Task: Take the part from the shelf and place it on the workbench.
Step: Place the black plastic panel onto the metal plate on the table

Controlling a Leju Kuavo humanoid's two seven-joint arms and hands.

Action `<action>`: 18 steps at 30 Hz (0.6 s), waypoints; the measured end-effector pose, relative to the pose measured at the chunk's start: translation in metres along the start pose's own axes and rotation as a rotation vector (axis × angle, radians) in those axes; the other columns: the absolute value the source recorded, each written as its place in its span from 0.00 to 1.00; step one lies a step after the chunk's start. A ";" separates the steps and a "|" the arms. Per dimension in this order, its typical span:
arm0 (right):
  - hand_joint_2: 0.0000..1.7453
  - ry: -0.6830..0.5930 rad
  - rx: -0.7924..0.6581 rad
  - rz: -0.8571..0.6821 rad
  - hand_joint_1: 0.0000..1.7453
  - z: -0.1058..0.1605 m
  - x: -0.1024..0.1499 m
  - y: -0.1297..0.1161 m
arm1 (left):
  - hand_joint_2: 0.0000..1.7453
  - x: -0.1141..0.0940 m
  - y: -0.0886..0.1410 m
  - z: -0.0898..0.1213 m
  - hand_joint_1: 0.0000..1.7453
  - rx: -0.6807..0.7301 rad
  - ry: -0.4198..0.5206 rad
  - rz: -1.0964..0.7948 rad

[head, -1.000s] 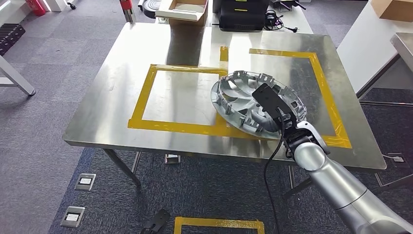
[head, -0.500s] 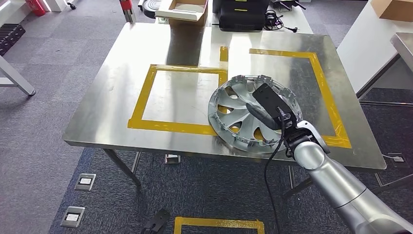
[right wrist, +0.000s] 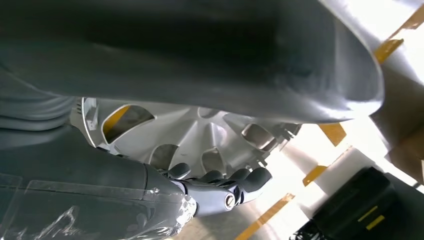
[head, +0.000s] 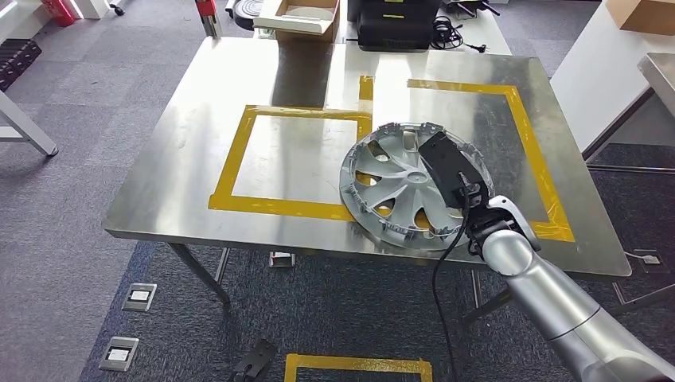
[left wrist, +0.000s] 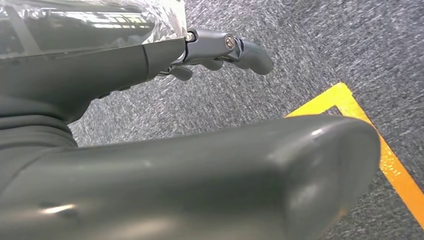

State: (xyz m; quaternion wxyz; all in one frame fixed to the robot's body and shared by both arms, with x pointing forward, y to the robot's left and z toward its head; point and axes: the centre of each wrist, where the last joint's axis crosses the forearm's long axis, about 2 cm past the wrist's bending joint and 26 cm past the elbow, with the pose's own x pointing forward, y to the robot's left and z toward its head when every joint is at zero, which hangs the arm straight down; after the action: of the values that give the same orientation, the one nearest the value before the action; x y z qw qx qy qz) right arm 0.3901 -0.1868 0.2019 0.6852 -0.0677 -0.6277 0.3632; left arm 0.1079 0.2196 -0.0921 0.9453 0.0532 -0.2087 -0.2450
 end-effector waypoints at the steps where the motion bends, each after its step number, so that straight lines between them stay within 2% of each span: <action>1: 0.00 -0.025 -0.008 -0.022 0.00 0.001 0.004 -0.001 | 0.00 -0.001 0.000 0.000 0.00 0.000 0.002 0.001; 10: 0.00 -0.326 -0.138 -0.206 0.00 0.026 0.057 -0.033 | 0.00 -0.013 -0.004 0.002 0.00 -0.001 -0.003 0.040; 14: 0.00 -0.444 -0.215 -0.232 0.00 0.047 0.065 -0.046 | 0.00 -0.019 -0.007 0.004 0.00 -0.002 0.004 0.057; 18: 0.00 -0.491 -0.265 -0.264 0.00 0.065 0.062 -0.053 | 0.00 -0.021 -0.008 0.004 0.00 -0.005 0.010 0.058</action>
State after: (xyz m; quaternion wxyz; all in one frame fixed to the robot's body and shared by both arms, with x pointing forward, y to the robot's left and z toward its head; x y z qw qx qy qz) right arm 0.3493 -0.2128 0.2942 0.5394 0.0156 -0.8199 0.1915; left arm 0.0857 0.2232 -0.0977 0.9532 0.0460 -0.2046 -0.2178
